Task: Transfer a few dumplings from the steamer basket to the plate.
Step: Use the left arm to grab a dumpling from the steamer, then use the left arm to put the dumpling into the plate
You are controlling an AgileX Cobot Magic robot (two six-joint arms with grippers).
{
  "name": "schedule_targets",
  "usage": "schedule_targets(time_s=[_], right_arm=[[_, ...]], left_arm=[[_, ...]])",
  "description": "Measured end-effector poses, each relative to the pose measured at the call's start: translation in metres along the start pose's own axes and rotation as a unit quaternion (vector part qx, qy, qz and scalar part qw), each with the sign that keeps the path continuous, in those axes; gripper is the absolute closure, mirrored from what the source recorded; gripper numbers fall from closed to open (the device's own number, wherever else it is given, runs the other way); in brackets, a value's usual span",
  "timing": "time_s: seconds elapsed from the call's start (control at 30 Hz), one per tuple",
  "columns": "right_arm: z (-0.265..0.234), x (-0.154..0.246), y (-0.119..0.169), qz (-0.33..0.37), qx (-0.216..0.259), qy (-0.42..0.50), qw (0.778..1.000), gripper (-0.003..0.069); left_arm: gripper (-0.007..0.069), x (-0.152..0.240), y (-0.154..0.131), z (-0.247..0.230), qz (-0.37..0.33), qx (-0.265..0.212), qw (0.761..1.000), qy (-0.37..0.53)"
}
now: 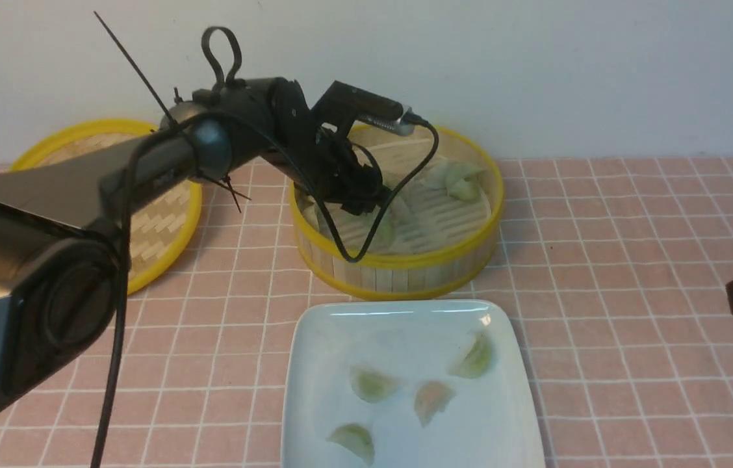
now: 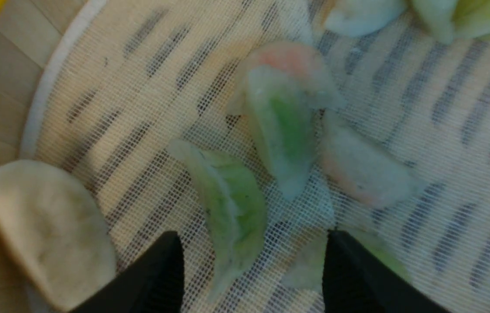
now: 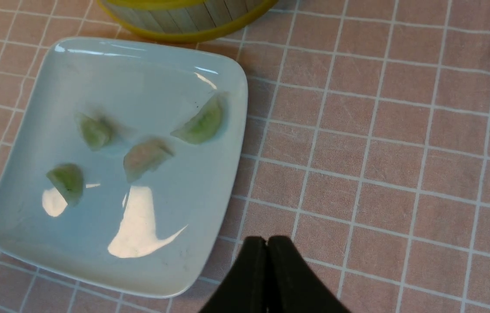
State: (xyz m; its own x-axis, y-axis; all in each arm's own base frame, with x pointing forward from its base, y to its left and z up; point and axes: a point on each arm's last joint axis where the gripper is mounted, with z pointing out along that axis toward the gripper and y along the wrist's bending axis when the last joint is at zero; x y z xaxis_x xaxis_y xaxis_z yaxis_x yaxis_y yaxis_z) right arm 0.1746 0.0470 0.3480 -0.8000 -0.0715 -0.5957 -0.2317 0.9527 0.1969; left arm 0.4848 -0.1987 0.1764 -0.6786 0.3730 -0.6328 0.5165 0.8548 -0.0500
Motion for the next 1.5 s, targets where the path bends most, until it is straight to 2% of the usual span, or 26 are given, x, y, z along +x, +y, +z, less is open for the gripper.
schedule_targets(time_s=[0.23,0.33,0.43,0.5,0.63,0.77,0.8,0.83,0.9,1.0,1.17,1.3,1.4,1.5], right_arm=[[0.0,0.0,0.0,0.0,0.0,0.0,1.0,0.0673],[0.0,0.0,0.0,0.0,-0.001,0.0,1.0,0.0673],[0.0,0.0,0.0,0.001,-0.001,0.0,1.0,0.0673],[0.0,0.0,0.0,0.001,-0.001,0.001,1.0,0.0673],[0.0,0.001,0.0,0.001,-0.002,0.005,1.0,0.0673],[0.0,0.001,0.0,0.001,-0.002,0.006,1.0,0.0673],[0.0,0.001,0.0,0.001,-0.002,0.006,1.0,0.0673],[0.0,0.001,0.0,0.001,-0.002,0.007,1.0,0.0673],[0.0,0.002,0.0,0.001,-0.002,0.009,1.0,0.0673],[0.0,0.002,0.0,0.001,-0.002,0.01,1.0,0.0673],[0.0,0.003,0.001,0.001,-0.003,0.014,1.0,0.0673],[0.0,0.005,0.001,0.002,-0.005,0.026,1.0,0.0673],[0.0,0.005,0.001,0.002,-0.005,0.027,1.0,0.0673],[0.0,0.005,0.001,0.002,-0.005,0.027,1.0,0.0673]], left_arm=[[0.0239,0.007,0.003,0.017,-0.006,-0.004,1.0,-0.006],[0.0322,0.008,0.003,0.021,-0.006,-0.006,1.0,-0.008],[0.0471,0.007,0.003,0.02,-0.009,-0.003,1.0,-0.001],[0.0487,0.005,0.002,0.016,-0.01,0.002,1.0,0.008],[0.0482,-0.016,-0.004,-0.019,-0.018,0.018,0.999,0.021],[0.0482,-0.047,-0.014,-0.089,-0.007,0.034,0.999,0.016],[0.0482,-0.047,-0.015,-0.093,-0.006,0.036,0.999,0.022],[0.0482,-0.054,-0.022,-0.126,0.001,0.046,0.999,0.027],[0.0482,-0.054,-0.029,-0.154,0.005,0.064,0.997,0.05],[0.0482,-0.053,-0.037,-0.174,0.008,0.078,0.995,0.06],[0.0482,-0.03,-0.056,-0.18,0.009,0.092,0.991,0.1],[0.0482,0.028,-0.085,-0.152,0.018,0.119,0.969,0.215],[0.0482,0.055,-0.095,-0.132,0.021,0.127,0.955,0.269],[0.0482,0.071,-0.096,-0.105,0.019,0.121,0.95,0.287]])
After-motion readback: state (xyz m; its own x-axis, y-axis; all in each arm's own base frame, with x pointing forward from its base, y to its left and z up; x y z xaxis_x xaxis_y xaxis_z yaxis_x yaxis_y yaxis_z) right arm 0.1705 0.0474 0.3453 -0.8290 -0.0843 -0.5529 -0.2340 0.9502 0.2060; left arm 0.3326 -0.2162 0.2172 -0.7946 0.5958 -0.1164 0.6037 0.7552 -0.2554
